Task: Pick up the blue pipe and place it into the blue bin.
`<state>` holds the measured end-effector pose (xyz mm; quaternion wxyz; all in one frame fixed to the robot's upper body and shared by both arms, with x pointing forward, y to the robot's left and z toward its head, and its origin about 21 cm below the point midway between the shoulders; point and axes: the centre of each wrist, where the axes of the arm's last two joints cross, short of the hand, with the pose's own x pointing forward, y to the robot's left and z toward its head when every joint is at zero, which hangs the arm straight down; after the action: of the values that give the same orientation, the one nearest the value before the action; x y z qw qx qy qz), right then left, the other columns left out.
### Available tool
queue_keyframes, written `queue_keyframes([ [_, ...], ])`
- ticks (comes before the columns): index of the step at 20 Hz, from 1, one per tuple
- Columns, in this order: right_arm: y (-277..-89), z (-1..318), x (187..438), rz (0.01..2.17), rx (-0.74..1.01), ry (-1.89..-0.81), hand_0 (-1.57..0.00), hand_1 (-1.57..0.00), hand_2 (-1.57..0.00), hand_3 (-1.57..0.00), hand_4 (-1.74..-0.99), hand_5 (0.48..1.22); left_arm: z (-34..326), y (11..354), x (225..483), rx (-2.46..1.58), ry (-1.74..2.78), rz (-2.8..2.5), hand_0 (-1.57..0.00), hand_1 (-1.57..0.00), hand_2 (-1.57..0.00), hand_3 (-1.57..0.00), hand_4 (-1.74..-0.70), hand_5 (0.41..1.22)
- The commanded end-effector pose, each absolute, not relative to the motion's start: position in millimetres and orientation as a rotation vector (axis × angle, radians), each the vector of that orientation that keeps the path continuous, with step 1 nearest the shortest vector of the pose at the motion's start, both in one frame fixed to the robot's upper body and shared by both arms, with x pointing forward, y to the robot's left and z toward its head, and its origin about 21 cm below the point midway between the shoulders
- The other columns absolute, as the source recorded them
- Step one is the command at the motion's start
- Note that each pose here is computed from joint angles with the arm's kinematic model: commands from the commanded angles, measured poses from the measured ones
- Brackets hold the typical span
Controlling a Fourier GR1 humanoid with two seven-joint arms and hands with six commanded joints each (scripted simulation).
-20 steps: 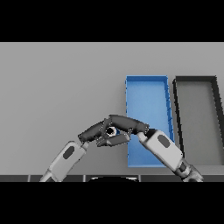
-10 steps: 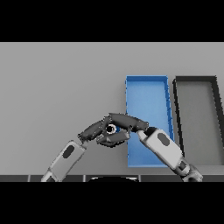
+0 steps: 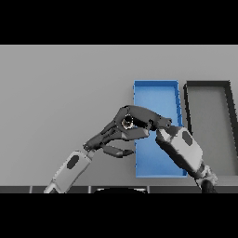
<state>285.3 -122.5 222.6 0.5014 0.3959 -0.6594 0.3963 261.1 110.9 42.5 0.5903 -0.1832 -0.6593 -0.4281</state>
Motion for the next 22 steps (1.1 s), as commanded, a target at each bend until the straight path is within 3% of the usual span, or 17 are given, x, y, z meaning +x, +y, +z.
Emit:
queue_keyframes([
  [1, -124.2, 234.8, 286.3, 0.925, 0.983, -1.595, -1.57, -1.57, -1.57, -1.57, -1.689, 1.171, 42.5, 108.9, 260.7, -0.427, -1.533, -0.997, 0.0, 0.0, 0.0, 0.0, -0.92, 0.503],
  [3, -128.8, 270.8, 291.3, 0.862, 1.049, -1.678, -1.57, -1.57, -1.57, -1.57, -1.707, 1.141, 40.2, 107.6, 258.9, -0.417, -1.502, -1.008, 0.0, 0.0, 0.0, 0.0, -0.92, 0.503],
  [5, -140.3, 299.5, 304.7, 0.833, 0.989, -1.783, -1.57, -1.57, -1.57, -1.57, -1.72, 1.127, 40.1, 112.5, 259.1, -0.419, -1.525, -1.005, 0.0, 0.0, 0.0, 0.0, -0.91, 0.502],
  [9, -155.3, 331.5, 327.0, 0.683, 0.797, -1.89, -1.57, -1.57, -1.57, -1.57, -1.732, 1.117, 44.3, 115.8, 258.5, -0.434, -1.533, -1.004, 0.0, 0.0, 0.0, 0.0, -0.91, 0.492],
  [11, -173.0, 334.7, 346.1, 0.573, 0.693, -1.879, -1.57, -1.57, -1.57, -1.57, -1.735, 1.131, 40.0, 117.3, 256.2, -0.443, -1.528, -1.009, 0.0, 0.0, 0.0, 0.0, -0.91, 0.491],
  [17, -231.9, 269.5, 380.3, 0.38, 0.429, -1.667, -1.57, -1.57, -1.57, -1.57, -1.74, 1.117, 41.1, 119.3, 257.9, -0.424, -1.511, -0.988, 0.0, 0.0, 0.0, 0.0, -0.9, 0.489],
  [22, -244.9, 197.9, 371.1, 0.284, 0.333, -1.446, -1.57, -1.57, -1.57, -1.57, -1.741, 1.12, 43.4, 121.5, 261.3, -0.434, -1.518, -0.979, 0.0, 0.0, 0.0, 0.0, -0.89, 0.473],
])
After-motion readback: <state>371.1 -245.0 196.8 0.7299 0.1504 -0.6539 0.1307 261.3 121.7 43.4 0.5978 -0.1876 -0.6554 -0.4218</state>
